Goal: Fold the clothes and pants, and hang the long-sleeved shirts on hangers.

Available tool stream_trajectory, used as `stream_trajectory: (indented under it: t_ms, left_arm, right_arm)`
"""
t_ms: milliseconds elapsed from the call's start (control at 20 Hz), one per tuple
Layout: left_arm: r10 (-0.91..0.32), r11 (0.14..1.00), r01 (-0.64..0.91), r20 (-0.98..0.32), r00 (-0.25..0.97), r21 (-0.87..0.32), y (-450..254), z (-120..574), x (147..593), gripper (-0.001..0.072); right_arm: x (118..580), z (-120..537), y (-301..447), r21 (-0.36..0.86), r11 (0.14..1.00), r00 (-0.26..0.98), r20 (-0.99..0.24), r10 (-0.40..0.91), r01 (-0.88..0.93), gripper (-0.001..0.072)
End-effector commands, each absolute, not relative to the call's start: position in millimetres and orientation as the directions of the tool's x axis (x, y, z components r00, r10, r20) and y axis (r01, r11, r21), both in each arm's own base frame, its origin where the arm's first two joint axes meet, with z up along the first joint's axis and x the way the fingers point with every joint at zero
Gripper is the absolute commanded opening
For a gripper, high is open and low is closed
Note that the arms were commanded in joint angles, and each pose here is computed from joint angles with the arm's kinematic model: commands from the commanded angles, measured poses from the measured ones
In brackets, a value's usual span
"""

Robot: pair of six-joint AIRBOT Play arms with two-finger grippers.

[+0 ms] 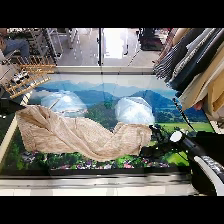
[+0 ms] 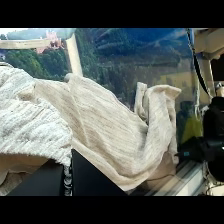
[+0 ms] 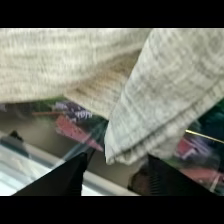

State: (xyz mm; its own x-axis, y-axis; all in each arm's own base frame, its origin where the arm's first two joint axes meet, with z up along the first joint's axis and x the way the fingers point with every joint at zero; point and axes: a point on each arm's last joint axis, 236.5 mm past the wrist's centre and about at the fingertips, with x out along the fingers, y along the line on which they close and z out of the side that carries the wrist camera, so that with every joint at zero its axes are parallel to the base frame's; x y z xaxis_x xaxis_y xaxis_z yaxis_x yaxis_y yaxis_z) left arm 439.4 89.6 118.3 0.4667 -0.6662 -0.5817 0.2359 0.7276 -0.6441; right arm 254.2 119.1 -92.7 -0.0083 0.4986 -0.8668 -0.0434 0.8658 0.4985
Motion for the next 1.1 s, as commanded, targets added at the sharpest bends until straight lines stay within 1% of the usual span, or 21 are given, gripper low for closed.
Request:
stream_trajectory:
  t_ms: [0, 50, 100, 200, 300, 350, 400, 450, 500, 550, 600, 650, 750, 800, 850, 900, 950, 1000, 1050]
  left_arm:
    - [-0.668, 0.727, 0.237, -0.582, 0.464, -0.645, 89, 118, 439, 0.0015]
    - [-0.668, 0.727, 0.237, -0.582, 0.464, -0.645, 89, 118, 439, 0.0014]
    - [-0.668, 0.727, 0.237, -0.582, 0.464, -0.645, 89, 118, 439, 0.0015]
    - [-0.673, 0.723, 0.241, -0.582, 0.457, -0.647, 88, 120, 437, 0.0014]
    - [-0.675, 0.711, 0.224, -0.558, 0.483, -0.666, 87, 134, 438, 0.0014]
    - [-0.684, 0.693, 0.236, -0.517, 0.515, -0.682, 85, 155, 442, 0.0014]
    - [-0.697, 0.669, 0.263, -0.463, 0.548, -0.695, 81, 181, 445, 0.0014]
    - [-0.712, 0.643, 0.317, -0.392, 0.583, -0.697, 76, 215, 447, 0.0014]
    - [-0.722, 0.625, 0.382, -0.318, 0.614, -0.681, 71, 251, 444, 0.0014]
    - [-0.724, 0.611, 0.451, -0.229, 0.651, -0.651, 67, 293, 439, 0.0013]
    - [-0.713, 0.602, 0.503, -0.134, 0.688, -0.620, 66, 334, 431, 0.0013]
    - [-0.692, 0.598, 0.559, -0.018, 0.722, -0.575, 67, 383, 417, 0.0014]
    - [-0.592, 0.623, 0.617, 0.226, 0.774, -0.481, 81, 477, 376, 0.0013]
    - [-0.517, 0.657, 0.612, 0.328, 0.791, -0.439, 94, 516, 350, 0.0013]
    - [-0.425, 0.711, 0.580, 0.414, 0.805, -0.398, 109, 550, 321, 0.0013]
    - [-0.328, 0.775, 0.513, 0.460, 0.825, -0.369, 125, 571, 298, 0.0013]
    - [-0.220, 0.843, 0.413, 0.480, 0.849, -0.345, 144, 584, 277, 0.0013]
    - [-0.127, 0.892, 0.309, 0.473, 0.872, -0.330, 163, 586, 261, 0.0013]
    - [-0.057, 0.919, 0.225, 0.456, 0.888, -0.324, 180, 583, 250, 0.0013]
  right_arm:
    - [266, -102, 125, 0.476, 0.879, 0.037, -0.879, 0.475, 0.021, 0.0264]
    - [266, -103, 125, 0.475, 0.880, 0.037, -0.880, 0.474, 0.031, 0.0096]
    - [266, -102, 125, 0.476, 0.879, 0.034, -0.880, 0.474, 0.041, 0.0018]
    - [265, -84, 120, 0.453, 0.891, 0.015, -0.891, 0.453, 0.004, 0.0016]
    - [273, -36, 102, 0.376, 0.922, 0.034, -0.924, 0.380, -0.090, 0.0016]
    - [284, 2, 89, 0.325, 0.935, 0.097, -0.936, 0.340, -0.140, 0.0016]
    - [301, 49, 72, 0.268, 0.949, 0.212, -0.930, 0.300, -0.166, 0.0016]
    - [318, 100, 52, 0.211, 0.964, 0.354, -0.899, 0.256, -0.163, 0.0016]
    - [333, 160, 25, 0.146, 0.981, 0.521, -0.832, 0.191, -0.126, 0.0016]
    - [339, 218, -2, 0.096, 0.993, 0.661, -0.741, 0.117, -0.068, 0.0015]
    - [334, 278, -30, 0.059, 0.998, 0.776, -0.630, 0.033, 0.005, 0.0015]
    - [323, 326, -52, 0.031, 0.997, 0.847, -0.529, -0.048, 0.076, 0.0015]
    - [288, 403, -85, -0.026, 0.977, 0.911, -0.358, -0.206, 0.211, 0.0014]
    - [271, 432, -97, -0.056, 0.961, 0.917, -0.288, -0.276, 0.272, 0.0014]
    - [257, 453, -104, -0.077, 0.944, 0.915, -0.232, -0.330, 0.321, 0.0014]
    - [245, 472, -112, -0.090, 0.924, 0.908, -0.176, -0.381, 0.371, 0.0014]
    - [237, 485, -118, -0.100, 0.908, 0.899, -0.135, -0.417, 0.407, 0.0014]
    - [233, 492, -123, -0.110, 0.895, 0.889, -0.113, -0.444, 0.433, 0.0014]
    - [232, 490, -128, -0.118, 0.887, 0.881, -0.118, -0.459, 0.447, 0.0014]
